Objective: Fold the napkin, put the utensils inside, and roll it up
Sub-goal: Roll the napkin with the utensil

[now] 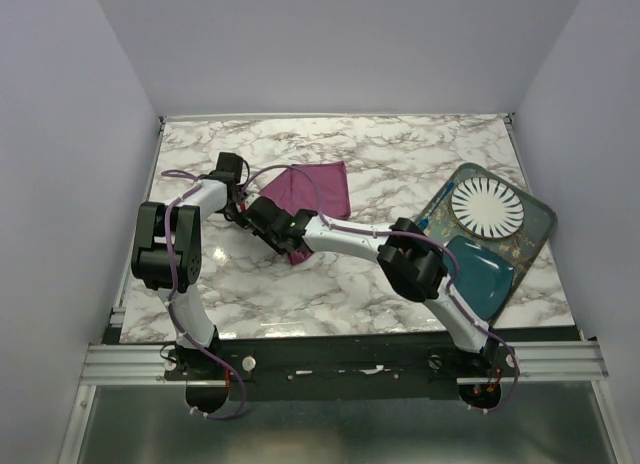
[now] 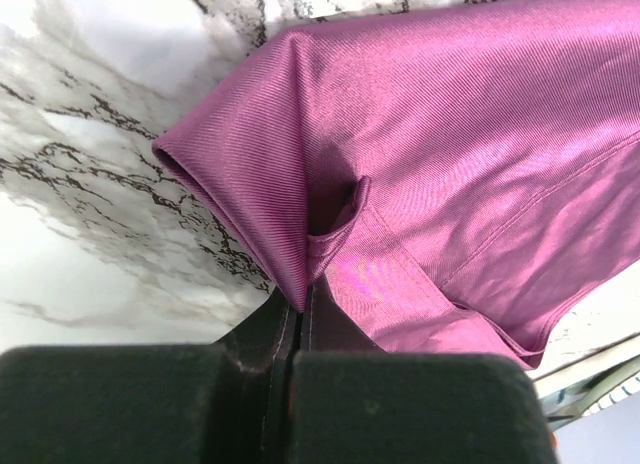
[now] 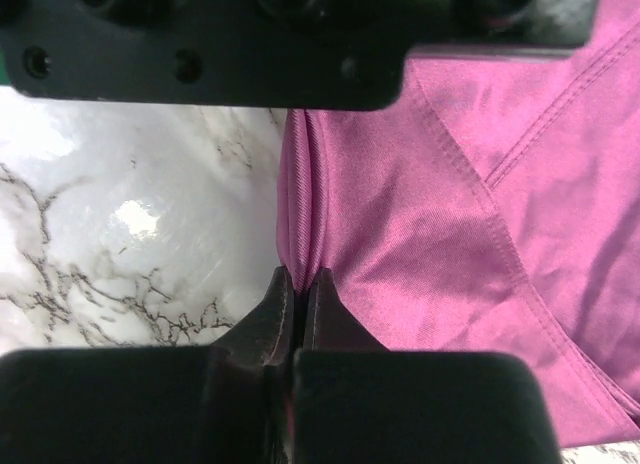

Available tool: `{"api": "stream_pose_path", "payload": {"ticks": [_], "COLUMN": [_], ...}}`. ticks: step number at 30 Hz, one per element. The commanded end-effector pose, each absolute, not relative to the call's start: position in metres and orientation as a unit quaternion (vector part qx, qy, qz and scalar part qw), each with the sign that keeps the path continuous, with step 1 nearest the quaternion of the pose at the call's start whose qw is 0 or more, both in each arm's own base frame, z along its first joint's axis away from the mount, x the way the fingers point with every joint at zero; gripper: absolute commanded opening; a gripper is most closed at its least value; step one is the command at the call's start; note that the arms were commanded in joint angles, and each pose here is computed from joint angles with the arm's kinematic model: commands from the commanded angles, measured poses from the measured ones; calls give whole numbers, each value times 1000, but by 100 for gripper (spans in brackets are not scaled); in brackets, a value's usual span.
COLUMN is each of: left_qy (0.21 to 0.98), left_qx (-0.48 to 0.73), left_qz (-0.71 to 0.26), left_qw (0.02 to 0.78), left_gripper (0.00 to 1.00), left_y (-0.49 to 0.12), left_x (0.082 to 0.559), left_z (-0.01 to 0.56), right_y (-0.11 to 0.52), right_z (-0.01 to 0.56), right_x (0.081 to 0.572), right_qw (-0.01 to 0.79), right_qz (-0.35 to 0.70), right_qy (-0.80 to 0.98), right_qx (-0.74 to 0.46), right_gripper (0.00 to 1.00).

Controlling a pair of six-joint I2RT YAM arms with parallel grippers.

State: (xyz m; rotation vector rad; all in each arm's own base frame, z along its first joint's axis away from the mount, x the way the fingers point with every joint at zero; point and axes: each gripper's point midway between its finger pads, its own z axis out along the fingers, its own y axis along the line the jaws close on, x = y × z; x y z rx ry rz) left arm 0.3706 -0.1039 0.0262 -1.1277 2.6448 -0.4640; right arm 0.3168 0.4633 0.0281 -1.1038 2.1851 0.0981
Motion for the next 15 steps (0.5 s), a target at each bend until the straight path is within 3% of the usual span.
{"api": "stream_pose_path", "payload": {"ticks": [1, 2, 6, 10, 15], "left_qy": [924, 925, 931, 935, 938], "left_qx": [-348, -341, -304, -264, -235], "left_qz": [-123, -125, -130, -128, -127], "left_qw": [102, 110, 153, 197, 223], "left_gripper": [0, 1, 29, 46, 53], "left_y": [-94, -93, -91, -86, -86], "left_x": [361, 363, 376, 386, 381], "left_z": [15, 17, 32, 55, 71], "right_y": [463, 463, 459, 457, 445], "right_z": [9, 8, 11, 11, 9], "right_x": [298, 294, 294, 288, 299], "right_qw": [265, 248, 192, 123, 72], "right_qz": [123, 143, 228, 318, 377], "right_qy": [855, 860, 869, 864, 866], "right_qx": [-428, -421, -396, -370, -322], "right_gripper": [0, 0, 1, 0, 1]}}
